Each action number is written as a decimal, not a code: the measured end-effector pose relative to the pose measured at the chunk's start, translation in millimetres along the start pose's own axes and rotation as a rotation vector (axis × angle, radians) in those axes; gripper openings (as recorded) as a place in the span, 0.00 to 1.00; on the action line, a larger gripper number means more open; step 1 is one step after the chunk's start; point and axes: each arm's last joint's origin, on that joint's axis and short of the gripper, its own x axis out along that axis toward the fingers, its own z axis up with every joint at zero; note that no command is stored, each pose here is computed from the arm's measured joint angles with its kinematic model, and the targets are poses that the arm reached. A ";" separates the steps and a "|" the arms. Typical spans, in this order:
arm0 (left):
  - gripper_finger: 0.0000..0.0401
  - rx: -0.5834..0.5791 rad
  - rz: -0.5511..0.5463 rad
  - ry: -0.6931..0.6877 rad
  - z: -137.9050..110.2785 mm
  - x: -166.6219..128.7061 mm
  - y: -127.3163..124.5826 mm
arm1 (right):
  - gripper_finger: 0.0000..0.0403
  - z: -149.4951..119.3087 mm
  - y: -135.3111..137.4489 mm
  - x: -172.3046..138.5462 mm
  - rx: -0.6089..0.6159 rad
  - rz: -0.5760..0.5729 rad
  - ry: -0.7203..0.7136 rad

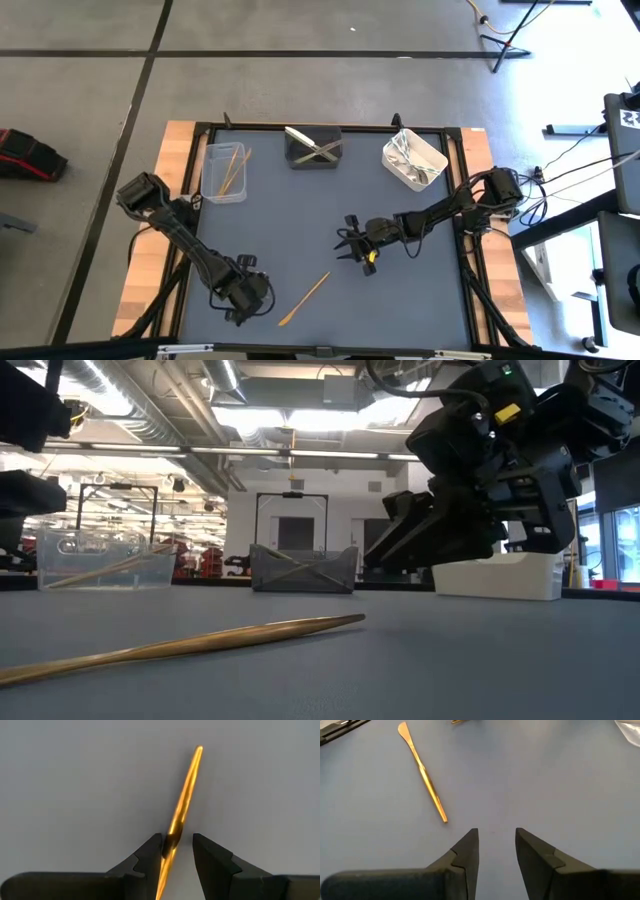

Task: Sort silverware by color (type)
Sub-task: Put the left gold knife into the transparent bin

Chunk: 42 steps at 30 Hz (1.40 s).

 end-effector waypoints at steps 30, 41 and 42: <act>0.06 -0.024 0.026 -0.110 34.2 -30.2 21.3 | 0.29 -0.3 0.0 0.0 0.001 0.000 0.003; 0.08 -0.061 0.231 -0.420 22.4 -113.9 57.8 | 0.29 -0.3 0.0 0.0 0.004 0.000 0.003; 0.08 -0.067 0.279 -0.455 19.3 -122.6 63.7 | 0.29 -0.3 0.0 0.0 0.004 0.000 0.003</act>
